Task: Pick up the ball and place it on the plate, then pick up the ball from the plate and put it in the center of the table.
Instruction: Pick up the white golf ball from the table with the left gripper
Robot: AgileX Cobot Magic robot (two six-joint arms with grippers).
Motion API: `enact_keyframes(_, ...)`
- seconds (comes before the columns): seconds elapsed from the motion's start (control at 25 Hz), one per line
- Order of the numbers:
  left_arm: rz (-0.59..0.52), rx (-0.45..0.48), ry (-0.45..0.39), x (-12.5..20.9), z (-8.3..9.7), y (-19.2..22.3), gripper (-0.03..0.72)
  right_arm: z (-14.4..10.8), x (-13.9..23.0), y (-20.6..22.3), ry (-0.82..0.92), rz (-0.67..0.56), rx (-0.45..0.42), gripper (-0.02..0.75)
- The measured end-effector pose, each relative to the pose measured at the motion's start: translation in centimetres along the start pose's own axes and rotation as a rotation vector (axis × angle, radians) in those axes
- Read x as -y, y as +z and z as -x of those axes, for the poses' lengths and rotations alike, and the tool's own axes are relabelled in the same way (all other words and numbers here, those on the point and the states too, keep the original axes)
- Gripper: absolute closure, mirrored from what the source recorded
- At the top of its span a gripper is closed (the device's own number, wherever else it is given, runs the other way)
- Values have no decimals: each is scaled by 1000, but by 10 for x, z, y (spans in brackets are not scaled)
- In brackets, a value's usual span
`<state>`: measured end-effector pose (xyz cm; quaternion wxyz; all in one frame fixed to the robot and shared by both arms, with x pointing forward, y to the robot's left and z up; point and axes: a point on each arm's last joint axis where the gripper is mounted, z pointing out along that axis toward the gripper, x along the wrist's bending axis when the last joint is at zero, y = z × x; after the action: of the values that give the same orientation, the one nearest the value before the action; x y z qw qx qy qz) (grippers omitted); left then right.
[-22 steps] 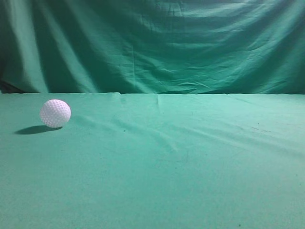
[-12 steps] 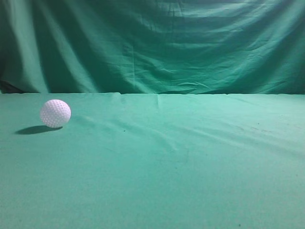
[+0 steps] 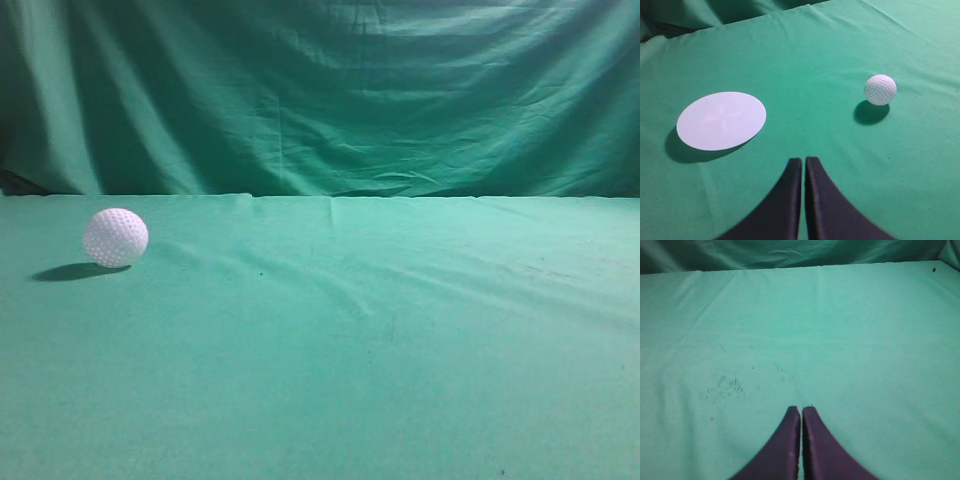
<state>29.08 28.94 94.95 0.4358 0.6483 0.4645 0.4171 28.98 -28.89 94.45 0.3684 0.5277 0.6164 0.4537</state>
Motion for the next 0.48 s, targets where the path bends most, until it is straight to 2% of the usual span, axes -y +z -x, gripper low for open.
enact_keyframes(0.16,53,1,-55,-5,0,0,688,0,0,0,0,0,0,738)
enact_keyframes(0.24,133,-15,-97,-12,-2,-1,688,0,0,0,0,0,0,738)
enact_keyframes(0.36,227,-45,-122,-20,-5,-2,688,0,0,0,0,0,0,738)
enact_keyframes(0.48,255,-55,-126,-22,-6,-3,688,0,0,0,0,0,0,738)
